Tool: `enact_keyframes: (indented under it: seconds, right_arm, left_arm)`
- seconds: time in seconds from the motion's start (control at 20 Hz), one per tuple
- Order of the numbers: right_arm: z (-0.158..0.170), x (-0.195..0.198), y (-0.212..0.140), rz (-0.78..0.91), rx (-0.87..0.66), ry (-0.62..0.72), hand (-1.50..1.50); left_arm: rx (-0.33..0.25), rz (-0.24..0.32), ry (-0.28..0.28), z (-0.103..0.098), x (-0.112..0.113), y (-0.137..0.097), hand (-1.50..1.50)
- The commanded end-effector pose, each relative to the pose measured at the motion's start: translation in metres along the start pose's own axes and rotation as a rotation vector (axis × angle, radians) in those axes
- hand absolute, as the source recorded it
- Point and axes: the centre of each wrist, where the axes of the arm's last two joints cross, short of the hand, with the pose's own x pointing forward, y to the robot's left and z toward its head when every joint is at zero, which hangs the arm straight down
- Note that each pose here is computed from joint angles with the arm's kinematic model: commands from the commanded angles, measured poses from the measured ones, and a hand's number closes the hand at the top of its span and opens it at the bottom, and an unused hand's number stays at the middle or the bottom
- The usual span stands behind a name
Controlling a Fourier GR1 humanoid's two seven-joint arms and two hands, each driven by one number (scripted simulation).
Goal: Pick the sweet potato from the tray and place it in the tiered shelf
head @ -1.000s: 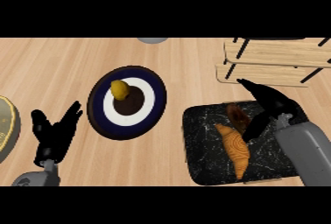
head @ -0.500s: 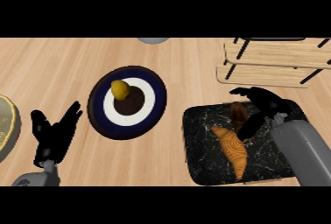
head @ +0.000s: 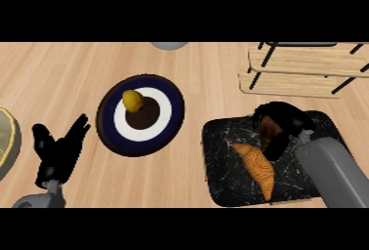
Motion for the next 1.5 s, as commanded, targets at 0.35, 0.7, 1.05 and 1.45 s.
enact_keyframes:
  seconds: [0.35, 0.7, 1.05, 1.45]
  right_arm:
    - [0.043, 0.039, 0.014, -0.145, -0.164, -0.015, 1.5]
    - [0.099, 0.088, -0.026, -0.254, -0.481, -0.108, 1.5]
    - [0.184, 0.127, -0.087, -0.242, -0.717, -0.043, 1.5]
    - [0.221, 0.105, -0.178, -0.283, -0.844, 0.023, 1.5]
  left_arm:
    - [0.006, 0.021, 0.03, -0.011, -0.002, 0.008, 0.0]
    - [-0.006, 0.04, 0.046, 0.003, -0.009, -0.02, 0.0]
    - [0.003, 0.01, 0.054, 0.002, -0.018, -0.003, 0.0]
    - [-0.011, 0.026, 0.057, 0.009, -0.005, -0.01, 0.0]
